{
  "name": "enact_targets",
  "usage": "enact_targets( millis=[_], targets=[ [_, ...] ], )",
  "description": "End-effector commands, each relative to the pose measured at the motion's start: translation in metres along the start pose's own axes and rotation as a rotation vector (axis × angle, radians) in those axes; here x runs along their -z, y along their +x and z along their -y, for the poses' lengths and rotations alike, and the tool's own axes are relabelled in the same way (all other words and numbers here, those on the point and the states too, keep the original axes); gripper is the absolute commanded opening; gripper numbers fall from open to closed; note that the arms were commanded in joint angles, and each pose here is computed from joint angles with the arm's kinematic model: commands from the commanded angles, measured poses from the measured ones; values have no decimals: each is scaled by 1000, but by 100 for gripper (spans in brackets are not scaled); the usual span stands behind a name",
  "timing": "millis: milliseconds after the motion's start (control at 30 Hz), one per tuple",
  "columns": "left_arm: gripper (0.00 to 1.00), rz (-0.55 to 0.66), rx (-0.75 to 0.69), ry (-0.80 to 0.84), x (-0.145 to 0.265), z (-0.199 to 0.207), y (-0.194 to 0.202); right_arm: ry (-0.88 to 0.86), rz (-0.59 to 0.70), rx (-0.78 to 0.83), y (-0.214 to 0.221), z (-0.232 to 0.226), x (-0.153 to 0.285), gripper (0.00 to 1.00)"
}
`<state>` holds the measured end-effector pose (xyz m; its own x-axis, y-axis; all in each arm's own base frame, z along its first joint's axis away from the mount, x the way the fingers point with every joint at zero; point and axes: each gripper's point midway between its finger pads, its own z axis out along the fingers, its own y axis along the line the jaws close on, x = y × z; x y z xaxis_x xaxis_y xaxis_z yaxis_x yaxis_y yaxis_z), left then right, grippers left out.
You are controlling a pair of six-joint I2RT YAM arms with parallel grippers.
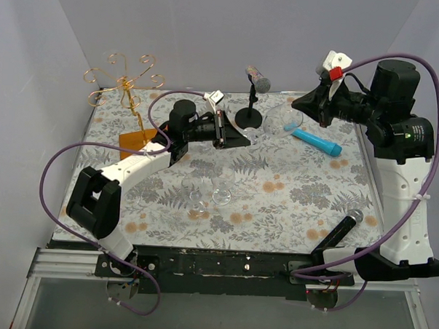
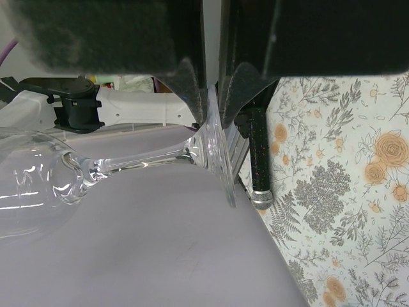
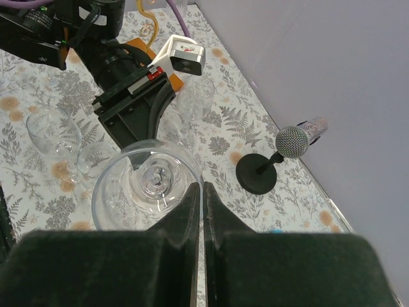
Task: Place the wine glass upside down on the wine glass rack
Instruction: Turn the wine glass upside down at the wine rack.
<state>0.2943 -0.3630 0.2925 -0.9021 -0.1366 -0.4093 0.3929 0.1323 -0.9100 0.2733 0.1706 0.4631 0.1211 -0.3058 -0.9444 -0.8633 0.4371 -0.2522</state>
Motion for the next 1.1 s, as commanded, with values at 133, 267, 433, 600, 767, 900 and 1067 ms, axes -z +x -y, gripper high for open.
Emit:
enact_targets(
  millis=[133,267,433,600,767,900,1067],
  targets=[
    [0,86,-137,44,13,48,-17,1,58,57,-14,-5,6,1],
    [0,139,-213,36,21,64,-25,1,55,58,-10,-9,8,10],
    [0,190,-283,-4,32,76,-32,-17,63,62,-7,-17,9,37],
    [0,237,-345,-56,47,85,-36,-20,69,85,-10,-23,16,70],
    [0,273,-393,-140,63,84,-39,-16,76,107,-15,-29,26,83],
    [0,297,-417,-204,75,81,-41,-15,78,119,-17,-33,33,84],
    [0,344,-448,-257,92,85,-47,-14,65,127,-11,-37,40,85]
  ],
)
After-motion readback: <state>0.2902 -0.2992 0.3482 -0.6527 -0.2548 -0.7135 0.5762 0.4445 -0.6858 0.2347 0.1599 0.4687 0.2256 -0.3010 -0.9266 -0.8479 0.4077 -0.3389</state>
